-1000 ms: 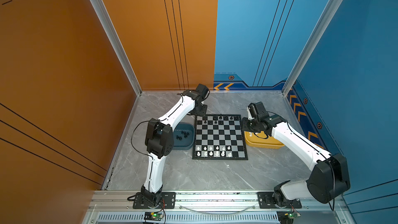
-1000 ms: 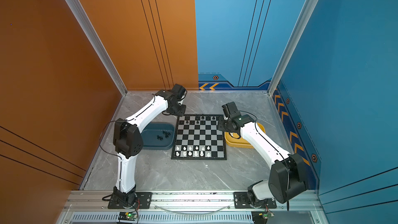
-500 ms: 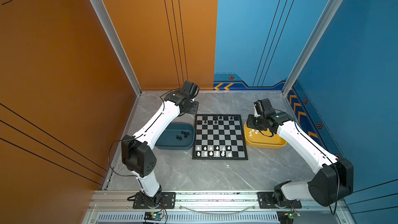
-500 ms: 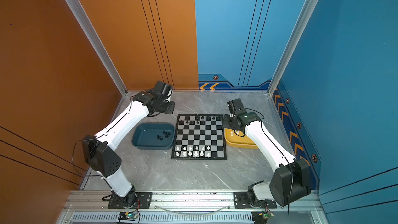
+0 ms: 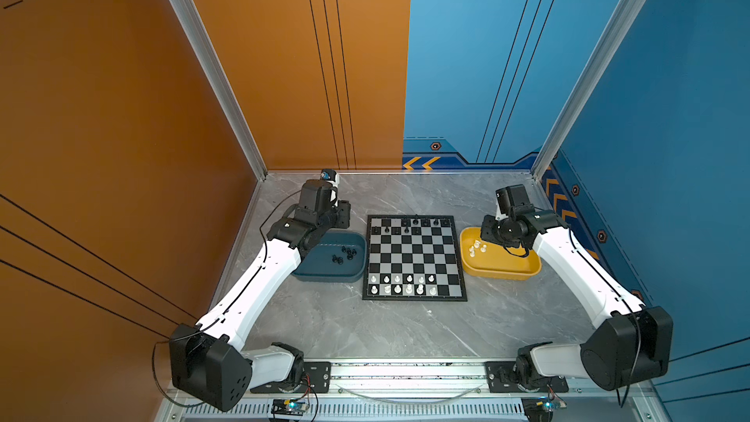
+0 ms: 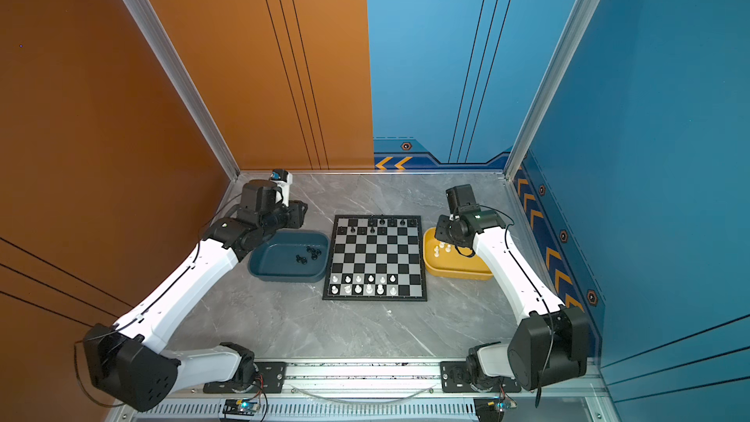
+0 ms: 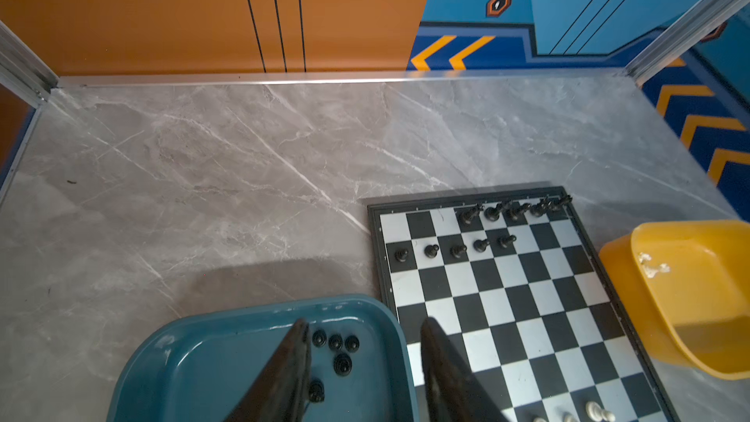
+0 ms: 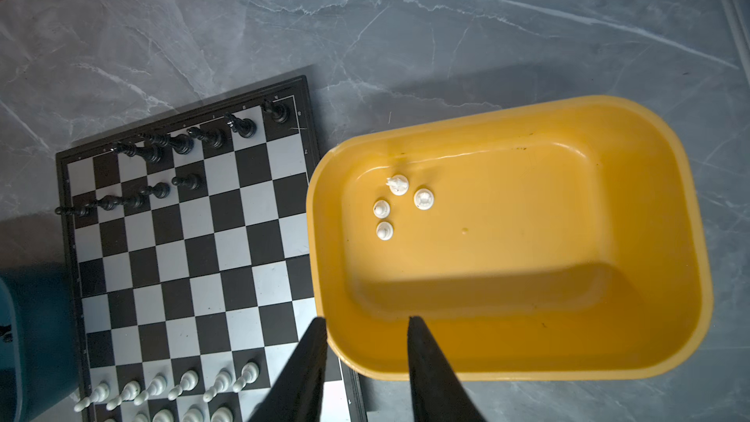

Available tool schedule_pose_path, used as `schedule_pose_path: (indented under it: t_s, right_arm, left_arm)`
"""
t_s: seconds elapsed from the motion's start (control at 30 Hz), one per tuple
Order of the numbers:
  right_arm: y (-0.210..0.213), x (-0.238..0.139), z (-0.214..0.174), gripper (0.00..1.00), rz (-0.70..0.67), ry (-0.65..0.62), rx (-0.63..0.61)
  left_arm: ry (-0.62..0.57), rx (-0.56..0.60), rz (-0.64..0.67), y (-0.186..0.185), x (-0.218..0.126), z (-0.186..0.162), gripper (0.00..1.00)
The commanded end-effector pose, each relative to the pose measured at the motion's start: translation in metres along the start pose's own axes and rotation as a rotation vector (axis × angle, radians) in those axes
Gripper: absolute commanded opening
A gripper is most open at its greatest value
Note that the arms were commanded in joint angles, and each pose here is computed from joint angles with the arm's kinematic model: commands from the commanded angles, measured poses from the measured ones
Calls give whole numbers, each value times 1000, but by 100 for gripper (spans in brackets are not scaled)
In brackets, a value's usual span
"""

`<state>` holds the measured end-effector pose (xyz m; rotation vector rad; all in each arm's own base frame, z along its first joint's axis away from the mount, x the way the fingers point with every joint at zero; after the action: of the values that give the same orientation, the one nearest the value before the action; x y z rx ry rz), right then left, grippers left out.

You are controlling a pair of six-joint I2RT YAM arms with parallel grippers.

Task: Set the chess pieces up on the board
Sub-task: 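Lower the right gripper into the yellow tray and grasp a white pawn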

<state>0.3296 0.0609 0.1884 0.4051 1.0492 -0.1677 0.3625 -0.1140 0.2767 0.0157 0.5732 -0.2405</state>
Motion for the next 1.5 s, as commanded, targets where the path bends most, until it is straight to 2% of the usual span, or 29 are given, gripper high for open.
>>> schedule_pose_path:
  t_s: [0.0, 0.63, 1.0, 1.47]
  right_arm:
    - [-12, 19, -13, 35, -61, 88, -25]
    - [-6, 79, -8, 32, -96, 208, -84]
    - [-7, 100, 7, 32, -118, 233, -147]
    - [-10, 119, 9, 36, -113, 279, -214]
  left_arm:
    - [-115, -26, -49, -3, -5, 23, 47]
    - [-140, -40, -61, -2, 3, 31, 48]
    - [-134, -41, -64, -2, 3, 31, 47]
    - [-123, -41, -64, -2, 3, 28, 47]
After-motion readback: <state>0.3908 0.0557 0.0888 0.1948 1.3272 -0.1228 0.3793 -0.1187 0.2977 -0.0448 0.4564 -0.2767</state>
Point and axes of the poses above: each gripper's point midway between its finger pads, its own x axis out along the fingers, its own y axis along the line the jaws close on, z = x × y, the point moved 2 cm from there along -x, back along the fingers, and after that the axes turned 8 degrees about x, right-handed, at the moved point
